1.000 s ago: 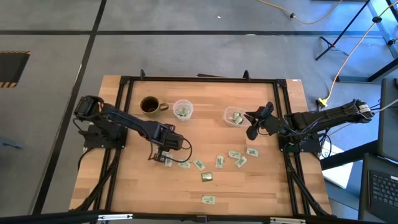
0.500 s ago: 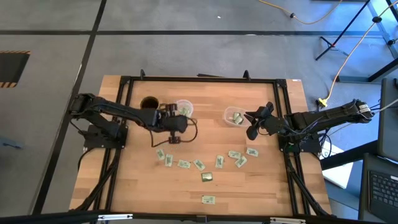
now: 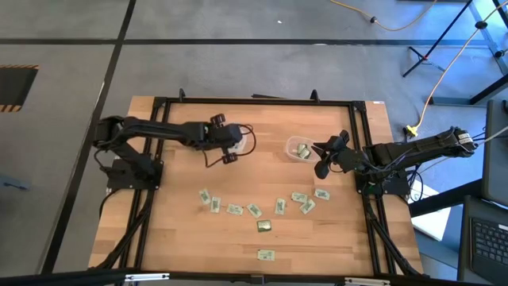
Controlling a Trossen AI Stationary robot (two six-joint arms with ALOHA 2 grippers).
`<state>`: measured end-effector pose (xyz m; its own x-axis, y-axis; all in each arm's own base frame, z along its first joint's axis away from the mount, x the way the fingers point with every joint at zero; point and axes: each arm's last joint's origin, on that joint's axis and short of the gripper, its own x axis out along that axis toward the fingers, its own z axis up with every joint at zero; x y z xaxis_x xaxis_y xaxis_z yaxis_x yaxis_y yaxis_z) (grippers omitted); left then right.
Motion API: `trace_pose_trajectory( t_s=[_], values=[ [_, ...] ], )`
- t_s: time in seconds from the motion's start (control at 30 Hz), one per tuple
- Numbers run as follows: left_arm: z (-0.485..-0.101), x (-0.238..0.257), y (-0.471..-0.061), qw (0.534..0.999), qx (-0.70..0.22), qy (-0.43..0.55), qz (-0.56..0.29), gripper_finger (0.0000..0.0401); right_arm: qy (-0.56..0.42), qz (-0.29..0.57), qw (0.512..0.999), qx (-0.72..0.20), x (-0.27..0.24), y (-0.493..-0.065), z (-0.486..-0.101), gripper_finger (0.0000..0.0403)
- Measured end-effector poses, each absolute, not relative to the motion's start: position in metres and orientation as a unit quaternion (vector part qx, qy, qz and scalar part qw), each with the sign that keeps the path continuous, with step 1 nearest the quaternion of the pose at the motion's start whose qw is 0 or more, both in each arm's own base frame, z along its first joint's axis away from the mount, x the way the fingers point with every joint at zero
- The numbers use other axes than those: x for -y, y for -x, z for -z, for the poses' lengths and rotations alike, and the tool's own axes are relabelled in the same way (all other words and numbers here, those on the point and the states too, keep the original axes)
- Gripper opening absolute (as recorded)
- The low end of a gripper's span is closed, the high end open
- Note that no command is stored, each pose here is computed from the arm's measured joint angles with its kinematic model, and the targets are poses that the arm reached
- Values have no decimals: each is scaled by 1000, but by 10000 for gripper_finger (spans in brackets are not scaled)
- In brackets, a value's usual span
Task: Pick and place items into bin
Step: Put the white stevia packet into the left transparent bin
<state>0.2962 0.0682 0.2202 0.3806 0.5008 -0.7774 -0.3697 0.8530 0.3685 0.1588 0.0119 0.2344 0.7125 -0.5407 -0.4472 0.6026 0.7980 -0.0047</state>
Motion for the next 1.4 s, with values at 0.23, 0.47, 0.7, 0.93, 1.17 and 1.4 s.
trace_pose_trajectory(
  t_s=[0.23, 0.47, 0.7, 0.93, 1.17, 1.4],
  values=[
    [-201, -77, -302, 810, -520, -72, -261, 3, -70, 310, 922, -219, -12, -159, -234, 67],
    [-197, -77, -304, 813, -526, -69, -242, 14, -70, 310, 922, -219, -12, -159, -234, 67],
    [-198, -76, -303, 810, -532, -78, -235, 49, -71, 310, 922, -219, -12, -159, -234, 67],
    [-235, -74, -296, 799, -538, -89, -252, 63, -71, 310, 923, -219, -12, -159, -234, 67],
    [-254, -43, -280, 814, -556, -71, -152, 65, -71, 310, 922, -219, -12, -159, -234, 67],
    [-247, 7, -260, 797, -603, 20, -22, 76, -72, 310, 922, -219, -12, -159, -234, 67]
  ],
)
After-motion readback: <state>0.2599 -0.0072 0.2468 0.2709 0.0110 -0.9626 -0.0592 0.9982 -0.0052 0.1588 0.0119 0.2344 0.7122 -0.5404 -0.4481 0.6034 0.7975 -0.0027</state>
